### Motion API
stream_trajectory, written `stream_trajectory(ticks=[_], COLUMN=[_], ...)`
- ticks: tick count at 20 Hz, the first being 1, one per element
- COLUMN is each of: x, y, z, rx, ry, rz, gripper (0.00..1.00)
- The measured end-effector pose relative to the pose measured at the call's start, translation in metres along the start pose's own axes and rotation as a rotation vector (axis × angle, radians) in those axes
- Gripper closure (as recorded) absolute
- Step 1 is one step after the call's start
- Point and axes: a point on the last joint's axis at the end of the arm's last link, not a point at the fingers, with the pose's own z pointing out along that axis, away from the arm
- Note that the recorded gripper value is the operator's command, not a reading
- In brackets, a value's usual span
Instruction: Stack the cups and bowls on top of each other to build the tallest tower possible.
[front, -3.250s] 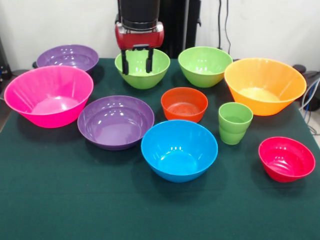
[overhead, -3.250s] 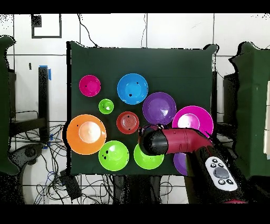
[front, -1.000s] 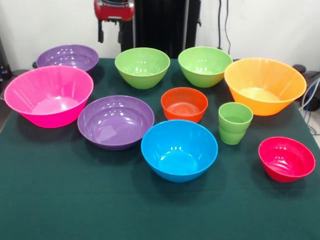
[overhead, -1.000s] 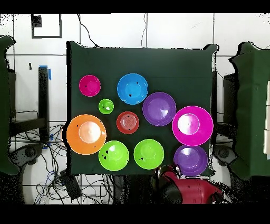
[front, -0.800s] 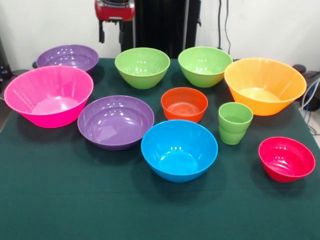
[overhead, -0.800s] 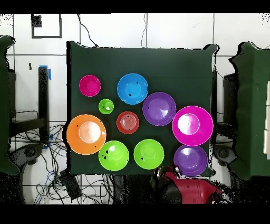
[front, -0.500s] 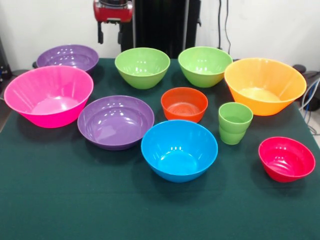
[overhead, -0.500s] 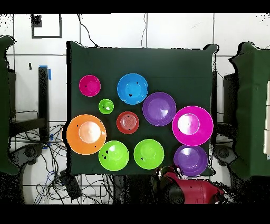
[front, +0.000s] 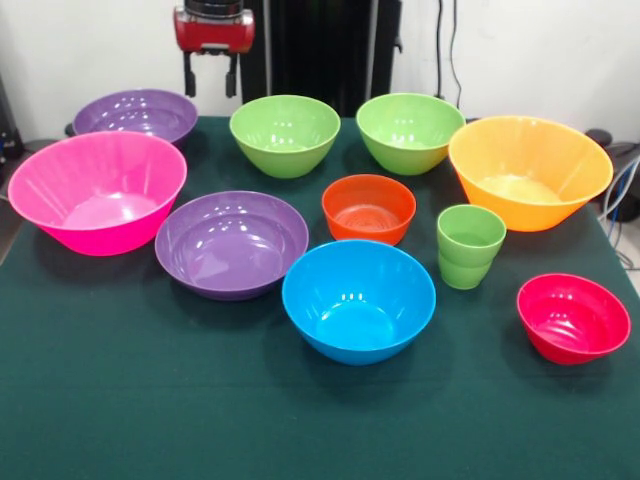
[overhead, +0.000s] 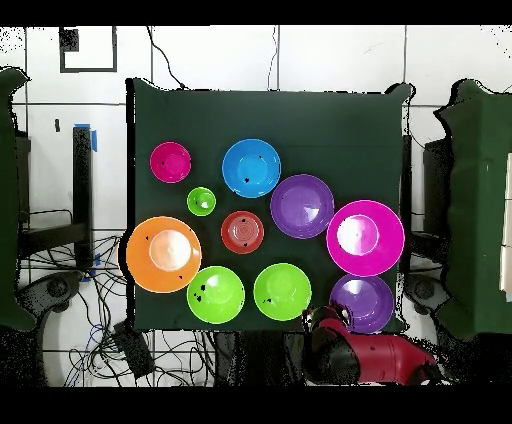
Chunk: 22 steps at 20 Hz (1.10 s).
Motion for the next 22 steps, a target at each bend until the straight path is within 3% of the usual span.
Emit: stream_trajectory(ticks=[5,15,22], x=[-0.01,-0.048,-0.076], y=[-0.006,-0.021,-0.032], z=[0.001,0.011,0.017], rx=[-0.006,-0.031,-0.039], ry=[0.001,0.018,-0.005], rz=[-0.001,-0.034,-0.085], gripper=[0.0,0.0,0.0])
